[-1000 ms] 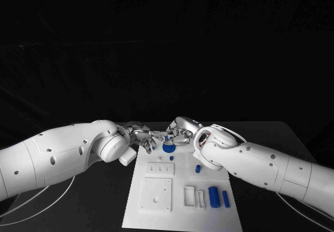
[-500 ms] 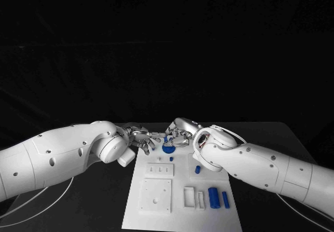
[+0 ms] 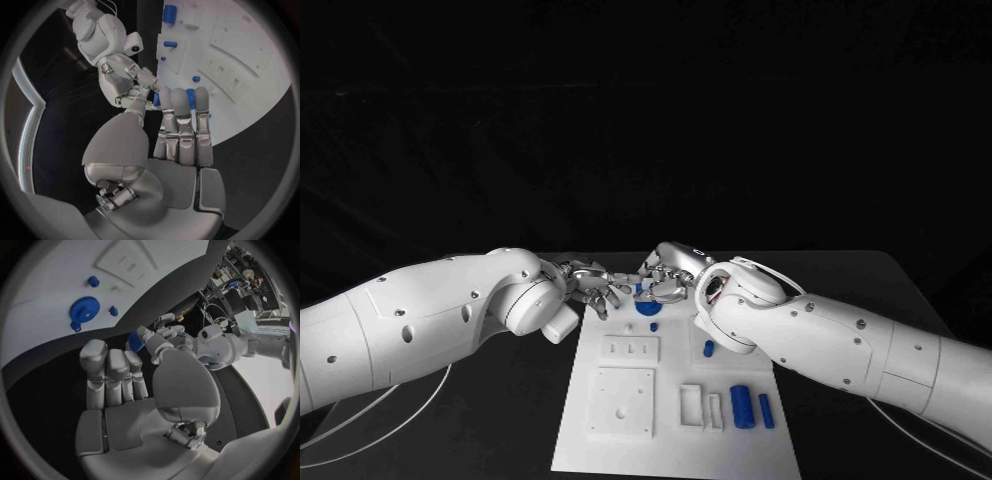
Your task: Assemble the parts on the task board
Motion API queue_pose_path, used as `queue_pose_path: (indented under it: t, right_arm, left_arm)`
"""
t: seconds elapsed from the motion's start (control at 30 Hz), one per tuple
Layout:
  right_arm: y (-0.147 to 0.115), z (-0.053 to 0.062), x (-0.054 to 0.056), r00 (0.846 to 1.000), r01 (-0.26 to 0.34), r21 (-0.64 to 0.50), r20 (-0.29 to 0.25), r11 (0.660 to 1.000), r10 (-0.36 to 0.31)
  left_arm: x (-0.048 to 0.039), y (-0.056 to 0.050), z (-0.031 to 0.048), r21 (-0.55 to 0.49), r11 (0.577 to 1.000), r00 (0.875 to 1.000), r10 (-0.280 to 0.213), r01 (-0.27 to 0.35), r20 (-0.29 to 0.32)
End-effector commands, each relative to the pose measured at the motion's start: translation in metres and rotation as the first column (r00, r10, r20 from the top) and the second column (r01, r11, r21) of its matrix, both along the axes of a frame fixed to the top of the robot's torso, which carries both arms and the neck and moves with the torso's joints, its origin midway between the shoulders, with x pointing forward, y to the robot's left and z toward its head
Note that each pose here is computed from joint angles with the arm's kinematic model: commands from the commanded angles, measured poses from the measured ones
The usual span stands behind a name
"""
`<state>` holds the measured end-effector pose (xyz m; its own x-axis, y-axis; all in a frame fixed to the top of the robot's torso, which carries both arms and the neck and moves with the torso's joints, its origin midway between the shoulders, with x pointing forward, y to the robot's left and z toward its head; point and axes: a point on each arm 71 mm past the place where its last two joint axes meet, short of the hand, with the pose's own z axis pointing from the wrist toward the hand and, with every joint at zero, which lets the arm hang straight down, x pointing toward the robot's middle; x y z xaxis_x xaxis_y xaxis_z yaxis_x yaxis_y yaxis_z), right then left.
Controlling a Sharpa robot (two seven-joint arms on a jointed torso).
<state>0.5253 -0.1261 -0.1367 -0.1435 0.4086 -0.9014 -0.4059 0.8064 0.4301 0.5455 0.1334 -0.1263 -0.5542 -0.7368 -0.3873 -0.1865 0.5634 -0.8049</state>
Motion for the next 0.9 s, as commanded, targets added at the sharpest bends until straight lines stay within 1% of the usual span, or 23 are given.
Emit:
queue_pose_path:
  t: [0.03,0.23,0.9]
  right_arm:
    - [0.0039,-0.0001,-0.0013,1.0,-0.006,-0.008,-0.008,1.0,0.005]
    - [0.0078,-0.0003,-0.0019,1.0,-0.013,-0.008,-0.013,1.0,0.013]
    - [0.0107,-0.001,-0.0027,0.999,-0.022,-0.006,-0.025,1.0,0.021]
  left_arm:
    - [-0.001,-0.0033,-0.0001,0.019,1.0,1.0,-0.025,0.025,-0.009]
    - [-0.0015,-0.0059,-0.0004,0.022,0.999,0.999,-0.032,0.033,-0.011]
    - [-0.0012,-0.0084,0.0008,0.025,0.999,1.0,-0.021,0.02,0.011]
